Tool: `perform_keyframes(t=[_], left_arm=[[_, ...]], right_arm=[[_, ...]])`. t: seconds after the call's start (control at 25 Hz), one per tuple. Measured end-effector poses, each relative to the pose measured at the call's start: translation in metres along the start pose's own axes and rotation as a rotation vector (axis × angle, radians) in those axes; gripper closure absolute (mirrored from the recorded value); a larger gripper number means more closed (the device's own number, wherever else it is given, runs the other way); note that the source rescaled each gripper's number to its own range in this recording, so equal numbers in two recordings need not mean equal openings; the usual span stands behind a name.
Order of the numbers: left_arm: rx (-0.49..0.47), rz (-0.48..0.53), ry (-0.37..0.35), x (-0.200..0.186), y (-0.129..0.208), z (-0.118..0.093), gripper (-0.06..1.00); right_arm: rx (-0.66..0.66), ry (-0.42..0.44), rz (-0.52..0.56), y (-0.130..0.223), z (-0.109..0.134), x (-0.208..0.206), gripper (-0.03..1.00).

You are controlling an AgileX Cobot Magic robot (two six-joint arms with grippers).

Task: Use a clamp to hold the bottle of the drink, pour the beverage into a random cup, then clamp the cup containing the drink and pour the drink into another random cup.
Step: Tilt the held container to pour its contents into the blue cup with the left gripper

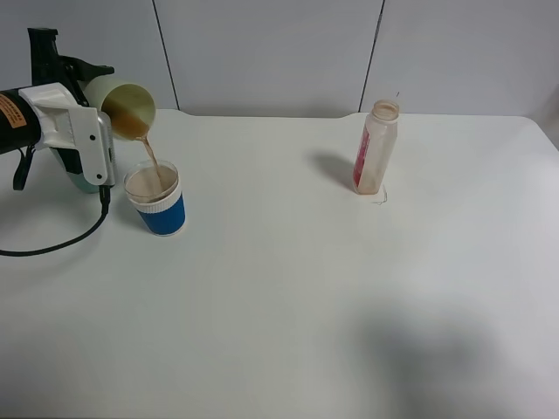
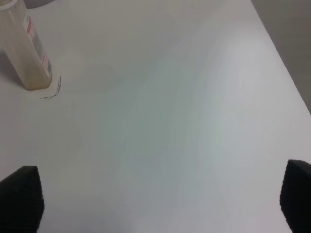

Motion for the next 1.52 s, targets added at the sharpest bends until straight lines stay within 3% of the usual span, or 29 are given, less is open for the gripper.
perform_keyframes(t=[1.52], left_arm=[[0.026, 0.013, -0.030, -0.002, 0.010, -0.003, 0.93]], right_arm=[[0.000, 0.000, 0.000, 0.000, 0.000, 0.000, -0.01]])
Point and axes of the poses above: a point on each arm's last joint axis where the gripper is mounted, x pointing out along that axis toward the gripper, z along the wrist's bending axis when the last joint is at zero, y = z × x, the point moved 9 cm from there along x, pointing out along that axis toward the gripper, and after that the axes turned 7 degrees about x, right-handed, at the moved point
